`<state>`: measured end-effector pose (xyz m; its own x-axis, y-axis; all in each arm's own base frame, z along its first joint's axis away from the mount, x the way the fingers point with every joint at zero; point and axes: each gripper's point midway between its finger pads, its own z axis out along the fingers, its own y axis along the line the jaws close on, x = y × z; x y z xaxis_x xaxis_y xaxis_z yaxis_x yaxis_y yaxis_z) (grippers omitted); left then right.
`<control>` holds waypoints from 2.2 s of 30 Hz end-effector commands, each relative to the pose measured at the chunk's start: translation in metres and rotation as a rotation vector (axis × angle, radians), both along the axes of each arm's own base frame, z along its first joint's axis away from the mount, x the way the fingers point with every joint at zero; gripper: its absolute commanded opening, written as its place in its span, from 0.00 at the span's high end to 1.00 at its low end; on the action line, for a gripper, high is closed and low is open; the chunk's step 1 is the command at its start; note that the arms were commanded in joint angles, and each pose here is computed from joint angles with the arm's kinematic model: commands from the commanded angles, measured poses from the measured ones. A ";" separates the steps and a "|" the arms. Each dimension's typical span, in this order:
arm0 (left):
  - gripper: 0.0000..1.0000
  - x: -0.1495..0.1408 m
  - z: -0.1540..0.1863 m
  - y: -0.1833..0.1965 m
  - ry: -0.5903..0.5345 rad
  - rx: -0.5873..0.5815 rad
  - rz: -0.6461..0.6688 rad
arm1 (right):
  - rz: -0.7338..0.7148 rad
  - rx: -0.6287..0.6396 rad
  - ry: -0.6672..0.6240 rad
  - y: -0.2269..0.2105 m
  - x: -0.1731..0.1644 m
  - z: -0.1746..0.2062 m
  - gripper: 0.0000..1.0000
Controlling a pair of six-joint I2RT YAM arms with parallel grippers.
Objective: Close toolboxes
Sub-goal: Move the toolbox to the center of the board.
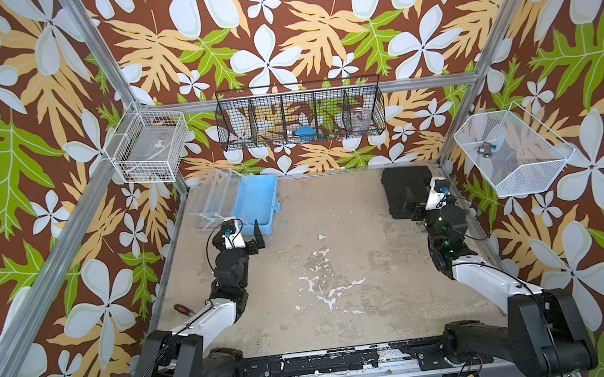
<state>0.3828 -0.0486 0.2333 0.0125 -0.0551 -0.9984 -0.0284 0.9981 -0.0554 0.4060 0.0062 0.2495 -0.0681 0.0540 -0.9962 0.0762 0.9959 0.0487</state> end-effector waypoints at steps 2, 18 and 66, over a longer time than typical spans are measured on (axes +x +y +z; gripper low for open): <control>0.03 0.019 -0.014 -0.017 0.188 -0.020 -0.003 | 0.034 0.024 0.343 0.022 -0.014 -0.056 0.02; 0.08 0.133 -0.085 -0.093 0.495 -0.024 -0.202 | 0.148 0.081 0.531 0.051 -0.055 -0.082 0.04; 0.00 -0.073 -0.017 -0.277 0.446 -0.422 -0.592 | 0.205 0.253 0.680 0.073 -0.063 -0.124 0.09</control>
